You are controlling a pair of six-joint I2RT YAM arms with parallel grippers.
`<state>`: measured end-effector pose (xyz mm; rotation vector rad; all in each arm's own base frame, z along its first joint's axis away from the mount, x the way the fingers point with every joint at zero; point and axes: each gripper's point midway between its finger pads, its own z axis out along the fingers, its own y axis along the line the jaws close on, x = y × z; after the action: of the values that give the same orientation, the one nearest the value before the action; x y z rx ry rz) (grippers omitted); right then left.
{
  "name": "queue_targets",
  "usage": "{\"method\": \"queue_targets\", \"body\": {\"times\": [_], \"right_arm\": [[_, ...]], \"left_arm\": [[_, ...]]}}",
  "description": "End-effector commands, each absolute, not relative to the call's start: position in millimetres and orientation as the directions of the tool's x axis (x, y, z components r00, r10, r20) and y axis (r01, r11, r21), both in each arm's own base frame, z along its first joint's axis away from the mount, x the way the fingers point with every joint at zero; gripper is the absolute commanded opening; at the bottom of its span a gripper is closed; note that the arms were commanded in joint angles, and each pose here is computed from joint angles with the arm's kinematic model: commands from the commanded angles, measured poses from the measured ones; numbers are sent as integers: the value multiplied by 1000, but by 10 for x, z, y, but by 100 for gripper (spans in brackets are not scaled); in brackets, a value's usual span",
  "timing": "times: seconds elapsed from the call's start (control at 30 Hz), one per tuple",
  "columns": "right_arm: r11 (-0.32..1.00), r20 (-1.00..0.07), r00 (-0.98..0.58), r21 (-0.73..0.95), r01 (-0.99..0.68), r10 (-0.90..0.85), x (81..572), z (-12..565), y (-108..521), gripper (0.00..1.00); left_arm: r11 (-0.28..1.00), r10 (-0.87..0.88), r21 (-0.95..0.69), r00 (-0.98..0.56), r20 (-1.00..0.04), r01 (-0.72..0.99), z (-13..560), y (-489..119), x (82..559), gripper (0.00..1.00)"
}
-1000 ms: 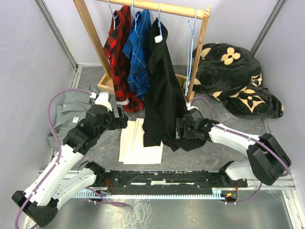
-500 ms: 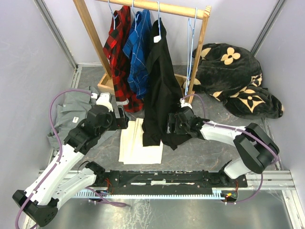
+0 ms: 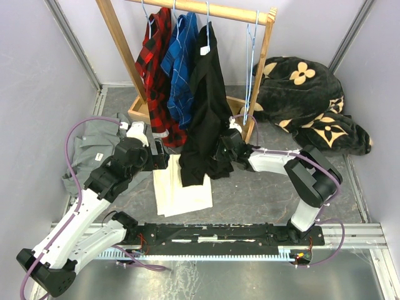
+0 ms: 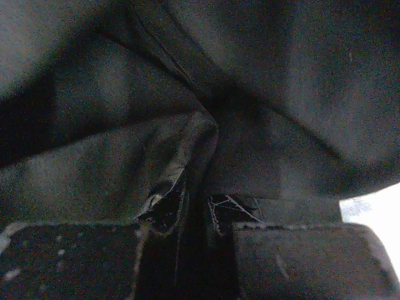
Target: Place the shirt on the hanger
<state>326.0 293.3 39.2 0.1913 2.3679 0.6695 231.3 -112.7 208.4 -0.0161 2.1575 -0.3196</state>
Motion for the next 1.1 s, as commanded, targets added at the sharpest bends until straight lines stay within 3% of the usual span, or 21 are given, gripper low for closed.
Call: {"method": "queue_targets", "body": {"times": [0.0,0.43,0.77,0.9,1.07], "right_arm": [[817,-666,-644,566,-106,377,3728,1106,3187,12],[882,-807,-461,461,-97,370,4597,1559,3031,1],[915,-851,-406,396,-75,334,5317,1457,2929,1],[938,-862,-420,340,-61,285,5386,1356,2827,9],[933,-876,-399,342,-114,272,5167,1508,2753,44]], "left_arm": [[968,-122,-219,-532,-838,122,2178,-1119,2386,100],[969,-119,-216,-538,-835,122,2156,-1129,2396,100],[972,-116,-209,-543,-832,112,2132,-1115,2406,100],[973,-116,-207,-546,-830,107,2124,-1110,2409,100],[972,-121,-210,-539,-834,107,2139,-1108,2409,100]]}}
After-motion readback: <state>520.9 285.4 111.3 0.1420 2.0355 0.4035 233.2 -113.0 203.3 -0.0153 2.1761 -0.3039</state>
